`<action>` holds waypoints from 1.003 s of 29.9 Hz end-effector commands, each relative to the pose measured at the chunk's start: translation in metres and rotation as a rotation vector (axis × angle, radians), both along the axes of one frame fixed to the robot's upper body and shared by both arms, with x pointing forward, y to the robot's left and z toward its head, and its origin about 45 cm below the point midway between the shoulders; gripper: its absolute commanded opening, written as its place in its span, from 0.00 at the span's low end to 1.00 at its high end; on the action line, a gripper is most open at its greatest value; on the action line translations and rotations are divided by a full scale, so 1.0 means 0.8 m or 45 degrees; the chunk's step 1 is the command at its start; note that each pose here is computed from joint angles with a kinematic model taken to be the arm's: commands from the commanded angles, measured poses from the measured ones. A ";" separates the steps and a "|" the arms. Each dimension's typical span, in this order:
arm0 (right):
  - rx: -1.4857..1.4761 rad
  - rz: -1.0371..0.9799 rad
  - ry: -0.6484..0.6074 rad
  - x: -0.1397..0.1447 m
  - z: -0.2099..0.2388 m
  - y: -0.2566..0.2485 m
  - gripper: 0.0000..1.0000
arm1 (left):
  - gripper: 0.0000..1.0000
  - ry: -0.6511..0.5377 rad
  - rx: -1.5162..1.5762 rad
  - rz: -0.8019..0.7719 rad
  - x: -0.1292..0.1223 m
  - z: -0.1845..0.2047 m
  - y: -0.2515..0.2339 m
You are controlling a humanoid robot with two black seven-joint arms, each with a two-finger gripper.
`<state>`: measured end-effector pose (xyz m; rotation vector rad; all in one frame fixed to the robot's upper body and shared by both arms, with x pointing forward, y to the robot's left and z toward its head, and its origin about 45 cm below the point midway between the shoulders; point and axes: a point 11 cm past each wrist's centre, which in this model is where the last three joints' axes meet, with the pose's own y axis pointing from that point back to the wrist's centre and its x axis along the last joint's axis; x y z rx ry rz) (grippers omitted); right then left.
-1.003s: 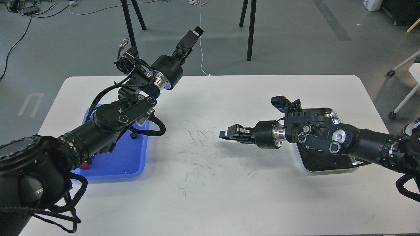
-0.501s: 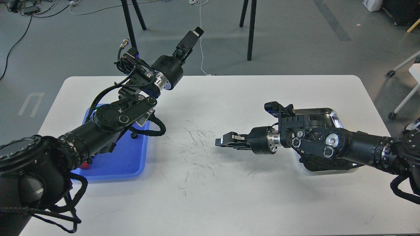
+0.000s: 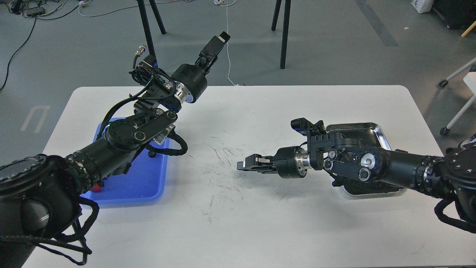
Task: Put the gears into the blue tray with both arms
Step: 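Carry the dark part with the right gripper toward the table center and release, then raise the right gripper up and away from the table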
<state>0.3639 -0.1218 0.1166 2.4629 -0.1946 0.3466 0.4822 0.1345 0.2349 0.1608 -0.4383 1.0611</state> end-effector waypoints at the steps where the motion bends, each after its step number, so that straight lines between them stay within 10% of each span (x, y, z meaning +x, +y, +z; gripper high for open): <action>1: -0.008 0.001 0.001 -0.001 -0.002 -0.002 0.18 | 1.00 0.003 -0.002 -0.001 -0.001 -0.001 -0.001; 17: -0.026 -0.015 -0.021 0.008 0.003 -0.011 0.41 | 1.00 0.008 -0.003 0.001 -0.001 -0.003 0.000; 30: -0.103 -0.269 -0.265 0.078 0.028 -0.081 0.98 | 1.00 0.008 -0.004 -0.001 -0.002 -0.003 -0.001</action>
